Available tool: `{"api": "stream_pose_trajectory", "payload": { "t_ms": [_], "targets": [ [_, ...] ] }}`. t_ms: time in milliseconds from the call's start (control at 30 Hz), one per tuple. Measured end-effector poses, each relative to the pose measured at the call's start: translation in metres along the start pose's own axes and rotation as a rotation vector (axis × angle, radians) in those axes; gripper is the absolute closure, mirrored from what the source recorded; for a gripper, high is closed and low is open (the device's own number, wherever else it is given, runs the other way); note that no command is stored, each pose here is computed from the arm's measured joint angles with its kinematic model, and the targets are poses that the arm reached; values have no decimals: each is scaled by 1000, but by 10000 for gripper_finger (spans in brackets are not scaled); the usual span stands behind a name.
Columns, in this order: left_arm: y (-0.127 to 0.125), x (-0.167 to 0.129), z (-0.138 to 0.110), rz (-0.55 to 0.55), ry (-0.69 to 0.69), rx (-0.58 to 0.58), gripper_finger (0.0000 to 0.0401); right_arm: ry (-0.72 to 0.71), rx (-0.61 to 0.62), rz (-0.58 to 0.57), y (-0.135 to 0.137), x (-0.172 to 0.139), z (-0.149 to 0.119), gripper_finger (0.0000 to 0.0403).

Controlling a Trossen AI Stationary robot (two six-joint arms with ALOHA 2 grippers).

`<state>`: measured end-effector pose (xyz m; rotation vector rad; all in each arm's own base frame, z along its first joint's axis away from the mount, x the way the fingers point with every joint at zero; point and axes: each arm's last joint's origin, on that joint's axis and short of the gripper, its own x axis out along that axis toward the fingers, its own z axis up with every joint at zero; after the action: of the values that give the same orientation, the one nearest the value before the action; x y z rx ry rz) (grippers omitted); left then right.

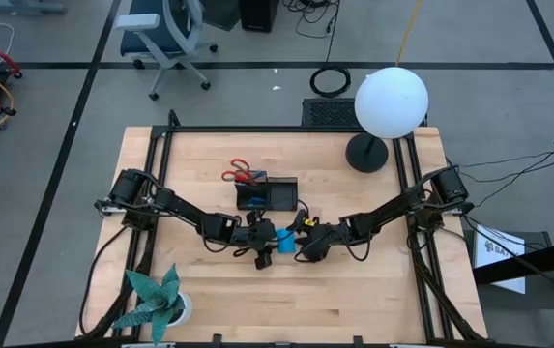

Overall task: Pick and place office supplies into organizer
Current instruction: Put the blue sticky notepad into the desk organizer

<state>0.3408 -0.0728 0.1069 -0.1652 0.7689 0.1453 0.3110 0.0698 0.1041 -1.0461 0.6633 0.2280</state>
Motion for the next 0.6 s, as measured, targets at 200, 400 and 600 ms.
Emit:
{"api": "stream_pose_trajectory", "payload": {
  "t_ms": [200,400,600],
  "targets": [
    [0,0,1,-6,-5,-1,197,-41,27,-33,0,4,3,126],
    [-1,0,1,-13,-10,3,197,-129,57,-83,7,20,5,126],
    [-1,0,1,-11,-9,4,197,-105,42,-50,12,30,6,126]
  ]
}}
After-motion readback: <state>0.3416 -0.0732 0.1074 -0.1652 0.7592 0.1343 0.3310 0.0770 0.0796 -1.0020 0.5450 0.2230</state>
